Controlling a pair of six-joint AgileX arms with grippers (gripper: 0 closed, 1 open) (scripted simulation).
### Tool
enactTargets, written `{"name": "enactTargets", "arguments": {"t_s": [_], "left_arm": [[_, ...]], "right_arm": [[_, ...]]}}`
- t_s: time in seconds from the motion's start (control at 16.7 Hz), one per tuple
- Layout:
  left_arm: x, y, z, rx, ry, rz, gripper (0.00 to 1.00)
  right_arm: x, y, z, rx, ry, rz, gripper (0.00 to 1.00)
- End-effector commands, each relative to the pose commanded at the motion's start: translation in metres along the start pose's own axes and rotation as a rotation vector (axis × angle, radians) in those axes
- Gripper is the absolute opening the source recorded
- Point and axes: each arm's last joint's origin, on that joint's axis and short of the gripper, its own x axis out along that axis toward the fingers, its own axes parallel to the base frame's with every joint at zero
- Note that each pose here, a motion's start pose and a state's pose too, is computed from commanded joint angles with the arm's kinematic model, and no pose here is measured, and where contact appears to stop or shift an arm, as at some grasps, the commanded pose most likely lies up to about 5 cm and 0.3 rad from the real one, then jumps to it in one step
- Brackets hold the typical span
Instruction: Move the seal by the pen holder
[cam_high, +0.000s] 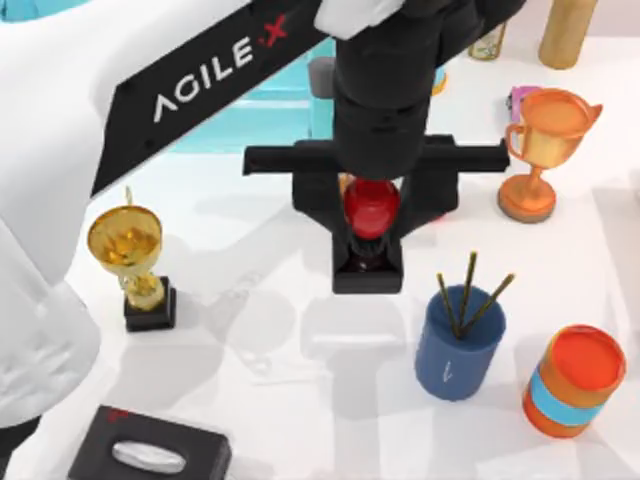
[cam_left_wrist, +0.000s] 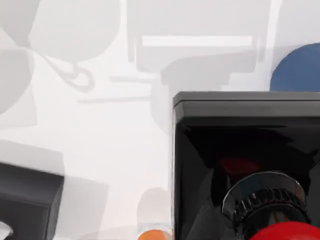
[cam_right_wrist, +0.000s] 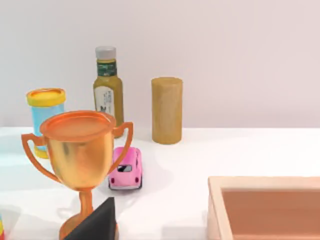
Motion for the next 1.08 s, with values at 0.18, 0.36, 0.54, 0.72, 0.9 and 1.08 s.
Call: {"name": "enactTargets", "arguments": {"t_s": [0.18, 0.36, 0.54, 0.72, 0.9, 1.08], "left_arm": [[0.008, -0.001, -0.001, 0.003, 0.001, 0.000, 0.00], [0.014, -0.001, -0.002, 0.003, 0.002, 0.000, 0.00], [0.014, -0.001, -0.002, 0.003, 0.002, 0.000, 0.00], [0.014, -0.001, -0.002, 0.003, 0.002, 0.000, 0.23], [0.014, -0.001, -0.002, 0.003, 0.002, 0.000, 0.45], [0.014, -0.001, -0.002, 0.003, 0.002, 0.000, 0.68]], "right_arm": [[0.000, 0.000, 0.000, 0.000, 0.000, 0.000, 1.00], [0.000, 0.000, 0.000, 0.000, 0.000, 0.000, 1.00], [0.000, 0.000, 0.000, 0.000, 0.000, 0.000, 1.00], [0.000, 0.000, 0.000, 0.000, 0.000, 0.000, 1.00], [0.000, 0.000, 0.000, 0.000, 0.000, 0.000, 1.00], [0.000, 0.000, 0.000, 0.000, 0.000, 0.000, 1.00]]}}
